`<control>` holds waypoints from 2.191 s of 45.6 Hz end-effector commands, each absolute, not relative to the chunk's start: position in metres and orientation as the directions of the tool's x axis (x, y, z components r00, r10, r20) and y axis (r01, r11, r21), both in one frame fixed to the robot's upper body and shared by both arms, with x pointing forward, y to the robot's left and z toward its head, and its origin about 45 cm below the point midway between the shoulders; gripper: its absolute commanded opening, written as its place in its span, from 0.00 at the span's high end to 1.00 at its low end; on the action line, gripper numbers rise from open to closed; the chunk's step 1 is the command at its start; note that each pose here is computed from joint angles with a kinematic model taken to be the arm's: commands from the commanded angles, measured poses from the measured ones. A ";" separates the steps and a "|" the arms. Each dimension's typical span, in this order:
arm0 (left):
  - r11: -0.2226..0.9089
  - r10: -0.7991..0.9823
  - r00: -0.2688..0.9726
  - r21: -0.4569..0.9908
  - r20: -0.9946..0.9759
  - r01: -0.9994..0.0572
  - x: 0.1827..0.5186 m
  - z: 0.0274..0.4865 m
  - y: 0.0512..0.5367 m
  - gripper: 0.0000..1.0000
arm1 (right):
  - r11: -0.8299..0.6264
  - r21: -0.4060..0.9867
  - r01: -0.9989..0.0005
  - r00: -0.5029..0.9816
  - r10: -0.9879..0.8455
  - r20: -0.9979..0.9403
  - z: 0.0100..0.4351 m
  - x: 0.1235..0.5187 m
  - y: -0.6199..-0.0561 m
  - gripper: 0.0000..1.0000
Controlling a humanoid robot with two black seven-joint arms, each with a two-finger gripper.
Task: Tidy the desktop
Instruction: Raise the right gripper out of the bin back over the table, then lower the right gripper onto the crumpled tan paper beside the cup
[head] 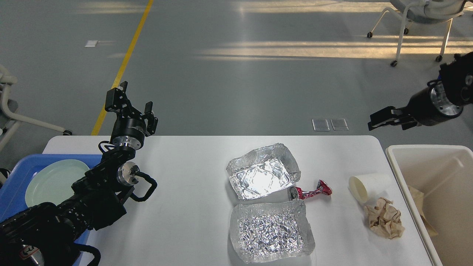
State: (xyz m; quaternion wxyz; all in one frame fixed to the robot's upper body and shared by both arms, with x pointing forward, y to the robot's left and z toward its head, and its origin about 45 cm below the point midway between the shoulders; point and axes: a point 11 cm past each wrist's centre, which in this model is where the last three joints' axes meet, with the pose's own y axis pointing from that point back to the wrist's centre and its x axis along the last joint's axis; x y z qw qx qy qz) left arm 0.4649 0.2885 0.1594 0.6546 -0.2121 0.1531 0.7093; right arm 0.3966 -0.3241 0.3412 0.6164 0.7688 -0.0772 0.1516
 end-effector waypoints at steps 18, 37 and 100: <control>-0.096 0.864 -0.053 -0.061 -0.501 -0.994 0.465 0.159 0.289 0.00 | -0.571 0.795 -0.204 0.936 0.124 0.330 0.515 0.322 -0.193 0.03; -0.096 0.864 -0.053 -0.061 -0.501 -0.994 0.465 0.159 0.289 0.00 | -0.342 0.892 -0.296 0.944 0.037 0.328 0.513 0.331 -0.220 0.02; -0.096 0.864 -0.053 -0.061 -0.501 -0.994 0.465 0.159 0.289 0.00 | 0.083 0.996 -0.041 0.954 -0.292 0.064 0.145 0.314 -0.414 0.05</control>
